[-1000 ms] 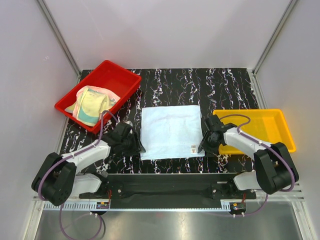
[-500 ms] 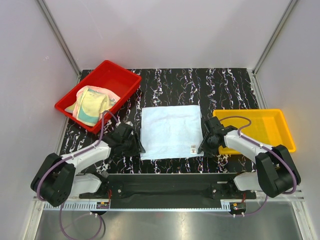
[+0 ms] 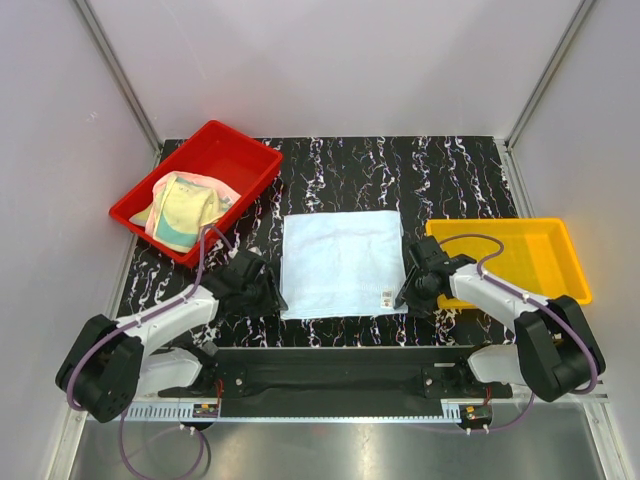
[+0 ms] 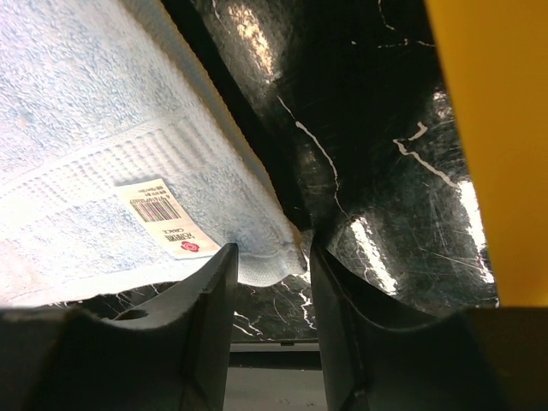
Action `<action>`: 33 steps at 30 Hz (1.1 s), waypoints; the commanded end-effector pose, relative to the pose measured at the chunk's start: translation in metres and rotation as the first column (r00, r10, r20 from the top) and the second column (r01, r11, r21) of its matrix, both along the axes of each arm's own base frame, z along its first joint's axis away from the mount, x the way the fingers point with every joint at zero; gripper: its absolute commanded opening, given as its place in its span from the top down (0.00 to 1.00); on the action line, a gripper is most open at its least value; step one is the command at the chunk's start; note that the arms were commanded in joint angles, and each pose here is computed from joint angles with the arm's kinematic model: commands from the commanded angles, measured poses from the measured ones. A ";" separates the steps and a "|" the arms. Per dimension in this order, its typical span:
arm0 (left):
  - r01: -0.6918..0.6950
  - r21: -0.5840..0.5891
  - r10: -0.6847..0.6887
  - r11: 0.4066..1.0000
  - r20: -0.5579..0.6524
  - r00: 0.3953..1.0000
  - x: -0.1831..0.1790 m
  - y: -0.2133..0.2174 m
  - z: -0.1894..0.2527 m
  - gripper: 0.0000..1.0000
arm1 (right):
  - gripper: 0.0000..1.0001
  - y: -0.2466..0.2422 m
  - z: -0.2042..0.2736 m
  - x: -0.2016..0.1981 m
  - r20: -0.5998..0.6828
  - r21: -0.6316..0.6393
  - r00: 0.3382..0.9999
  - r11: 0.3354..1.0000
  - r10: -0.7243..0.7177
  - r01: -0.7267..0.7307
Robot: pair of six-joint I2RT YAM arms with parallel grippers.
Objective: Fold and stack the towels
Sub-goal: Fold the towel
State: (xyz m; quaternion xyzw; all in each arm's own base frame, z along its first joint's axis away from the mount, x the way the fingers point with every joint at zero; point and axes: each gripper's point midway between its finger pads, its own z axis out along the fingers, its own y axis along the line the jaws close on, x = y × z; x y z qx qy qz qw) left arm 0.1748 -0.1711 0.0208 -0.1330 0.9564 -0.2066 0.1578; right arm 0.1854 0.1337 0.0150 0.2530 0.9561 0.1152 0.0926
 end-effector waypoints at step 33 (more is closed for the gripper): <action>0.003 0.067 0.001 0.998 -0.051 0.999 -0.010 0.008 -0.014 1.00 | 1.00 0.006 0.006 0.010 0.102 -0.027 0.995 0.999 0.021 -0.018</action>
